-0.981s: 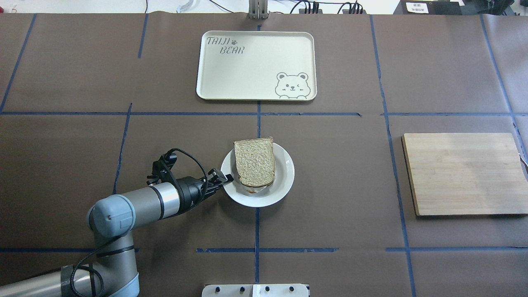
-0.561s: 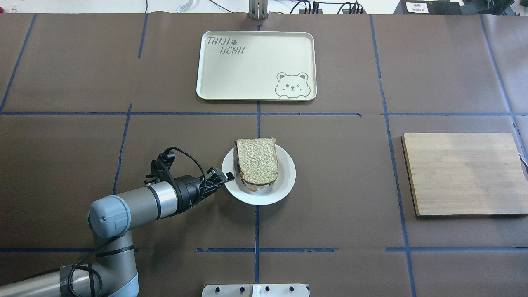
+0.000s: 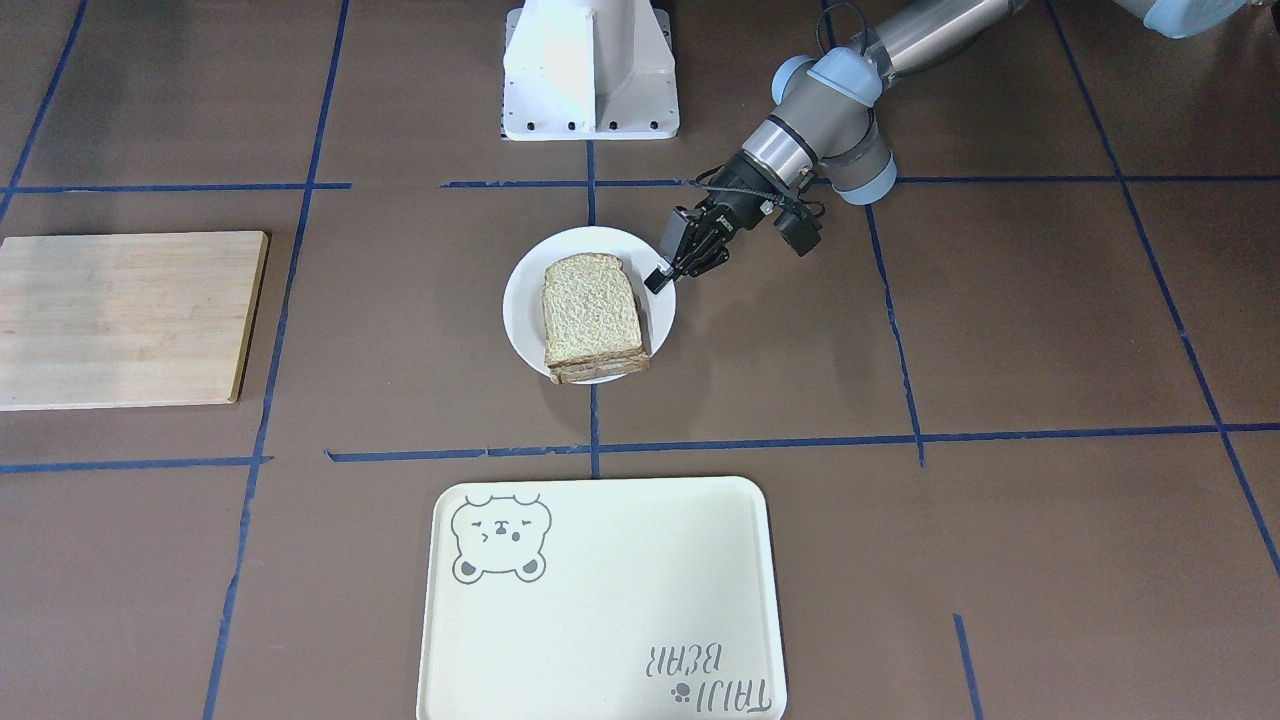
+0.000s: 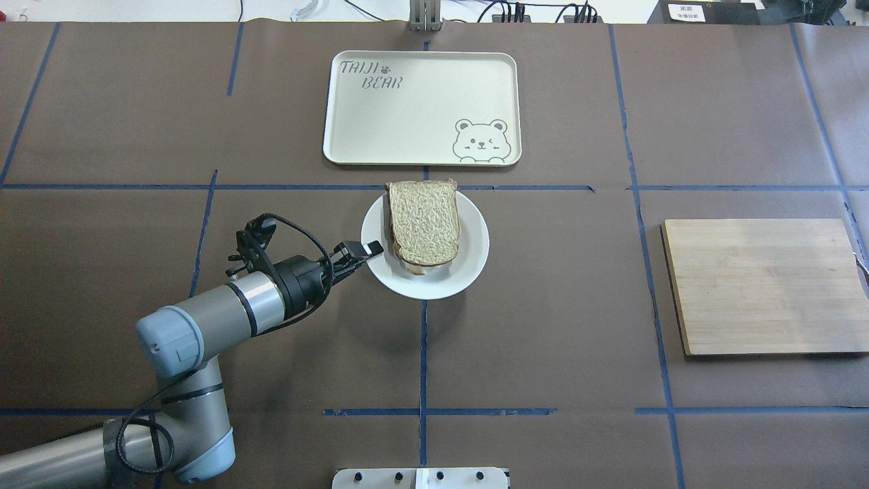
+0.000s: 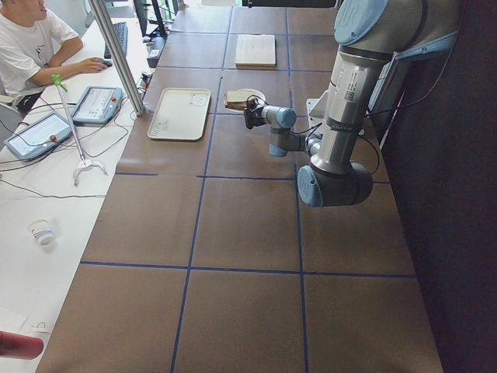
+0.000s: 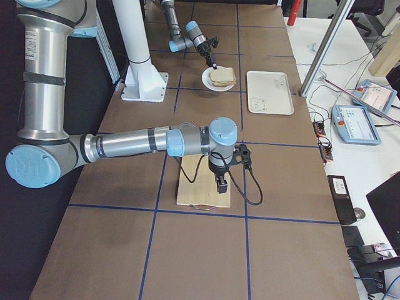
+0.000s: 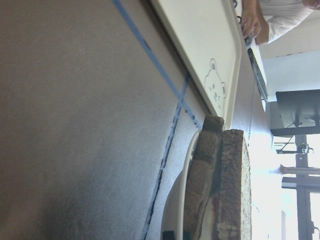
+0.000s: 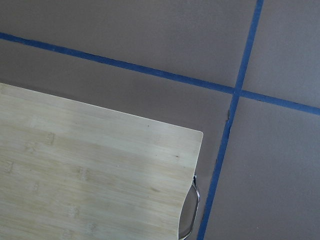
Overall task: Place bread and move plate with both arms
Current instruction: 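Carry the plate with the left gripper onto the cream bear tray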
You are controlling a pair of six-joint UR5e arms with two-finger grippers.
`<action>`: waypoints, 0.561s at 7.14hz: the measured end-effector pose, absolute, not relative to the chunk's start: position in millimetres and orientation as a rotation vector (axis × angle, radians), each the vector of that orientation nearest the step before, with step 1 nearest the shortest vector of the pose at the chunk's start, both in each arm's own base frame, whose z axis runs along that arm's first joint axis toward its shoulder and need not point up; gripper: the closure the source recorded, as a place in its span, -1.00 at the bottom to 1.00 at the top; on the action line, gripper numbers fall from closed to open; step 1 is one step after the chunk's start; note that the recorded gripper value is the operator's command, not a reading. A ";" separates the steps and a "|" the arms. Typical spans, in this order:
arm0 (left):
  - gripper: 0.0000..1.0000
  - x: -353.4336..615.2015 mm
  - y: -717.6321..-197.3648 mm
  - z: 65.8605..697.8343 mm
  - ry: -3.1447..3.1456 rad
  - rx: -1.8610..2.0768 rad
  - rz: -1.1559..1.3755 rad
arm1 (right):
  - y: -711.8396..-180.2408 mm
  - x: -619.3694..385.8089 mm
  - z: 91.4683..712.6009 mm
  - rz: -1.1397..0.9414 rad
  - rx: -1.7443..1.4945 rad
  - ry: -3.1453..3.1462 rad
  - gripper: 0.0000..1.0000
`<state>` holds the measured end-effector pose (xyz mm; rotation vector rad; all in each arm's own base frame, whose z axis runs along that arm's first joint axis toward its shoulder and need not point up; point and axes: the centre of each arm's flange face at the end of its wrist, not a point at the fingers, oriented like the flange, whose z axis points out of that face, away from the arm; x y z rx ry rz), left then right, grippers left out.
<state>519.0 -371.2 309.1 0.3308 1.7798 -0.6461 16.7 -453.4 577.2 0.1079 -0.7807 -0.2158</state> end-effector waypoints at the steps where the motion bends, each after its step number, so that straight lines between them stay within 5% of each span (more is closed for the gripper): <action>1: 1.00 510.4 -401.9 289.0 1.805 0.396 -0.668 | -453.3 16.7 577.4 -0.216 0.107 -0.781 -1.00; 4: 1.00 509.5 -524.2 264.0 1.762 0.470 -0.776 | -453.0 16.9 577.9 -0.215 0.107 -0.777 -1.00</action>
